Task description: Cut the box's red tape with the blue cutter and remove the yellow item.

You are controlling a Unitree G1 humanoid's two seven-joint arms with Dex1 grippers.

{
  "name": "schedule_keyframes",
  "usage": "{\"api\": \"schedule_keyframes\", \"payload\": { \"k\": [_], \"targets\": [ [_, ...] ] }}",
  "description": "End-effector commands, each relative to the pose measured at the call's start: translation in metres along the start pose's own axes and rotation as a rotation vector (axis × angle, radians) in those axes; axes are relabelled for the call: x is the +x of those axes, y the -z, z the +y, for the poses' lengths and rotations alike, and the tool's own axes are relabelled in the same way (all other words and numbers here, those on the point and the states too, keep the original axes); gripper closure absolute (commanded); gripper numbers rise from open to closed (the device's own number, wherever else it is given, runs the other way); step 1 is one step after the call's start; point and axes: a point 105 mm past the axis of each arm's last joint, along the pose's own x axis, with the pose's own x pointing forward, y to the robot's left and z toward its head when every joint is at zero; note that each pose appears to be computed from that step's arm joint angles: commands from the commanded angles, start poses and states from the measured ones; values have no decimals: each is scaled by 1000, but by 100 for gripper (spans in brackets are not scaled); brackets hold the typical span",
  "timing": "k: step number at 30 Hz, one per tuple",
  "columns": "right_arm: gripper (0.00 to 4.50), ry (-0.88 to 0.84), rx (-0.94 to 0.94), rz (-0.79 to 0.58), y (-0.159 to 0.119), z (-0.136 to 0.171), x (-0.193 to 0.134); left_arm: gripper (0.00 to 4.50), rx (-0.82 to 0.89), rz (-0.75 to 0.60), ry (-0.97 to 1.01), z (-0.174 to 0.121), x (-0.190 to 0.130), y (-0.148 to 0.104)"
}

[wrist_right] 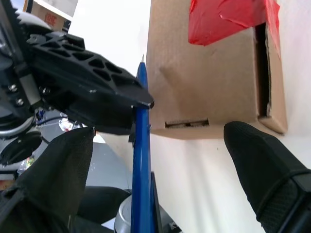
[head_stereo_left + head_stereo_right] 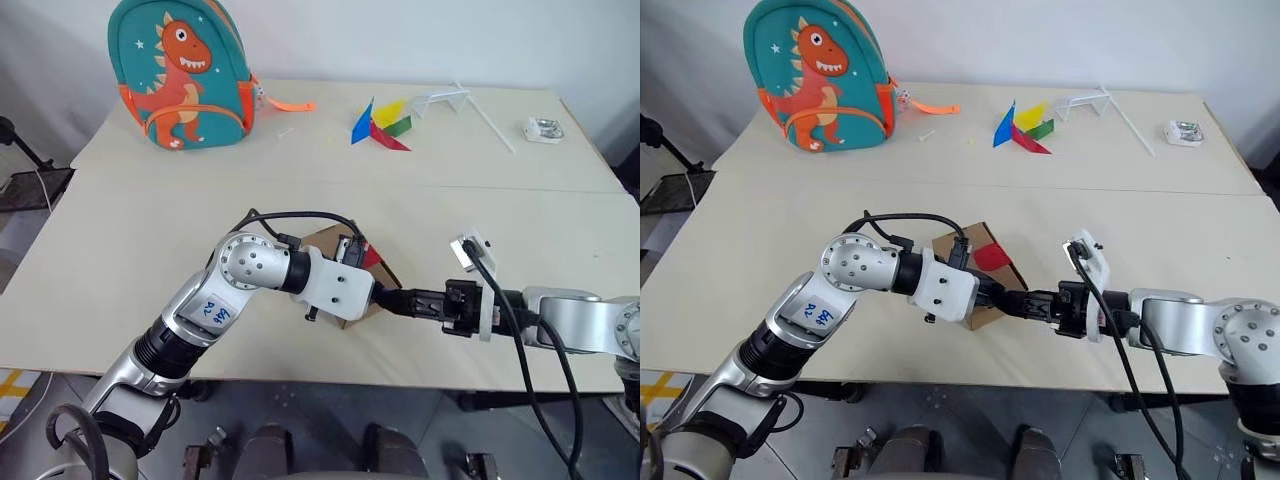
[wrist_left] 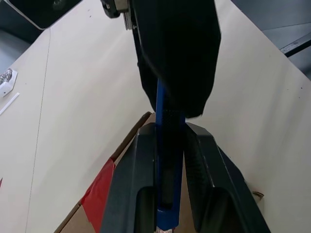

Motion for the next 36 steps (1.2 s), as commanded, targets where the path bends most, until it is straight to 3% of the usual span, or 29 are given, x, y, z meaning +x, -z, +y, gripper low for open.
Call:
{"api": "schedule_keyframes", "payload": {
  "k": [1, 3, 13, 19, 32, 36],
  "targets": [
    [42, -15, -14, -42, -8, 7, -1, 404, 44, -27, -31, 6, -4, -13],
    [89, -12, -11, -45, -8, 7, 0, 404, 44, -27, -30, 6, -4, -13],
    [431, -19, -8, -51, -8, 8, 2, 404, 39, -21, -30, 6, -5, -12],
    [436, -26, -8, -47, -8, 9, 3, 404, 29, -25, -27, 6, -5, -12],
    [436, -53, -37, -77, -20, 15, -1, 7, -93, -238, -69, 17, -35, -33],
    [436, -68, -71, -105, -28, 19, -12, 0, -212, -343, -55, 12, -64, -34]
  ]
}}
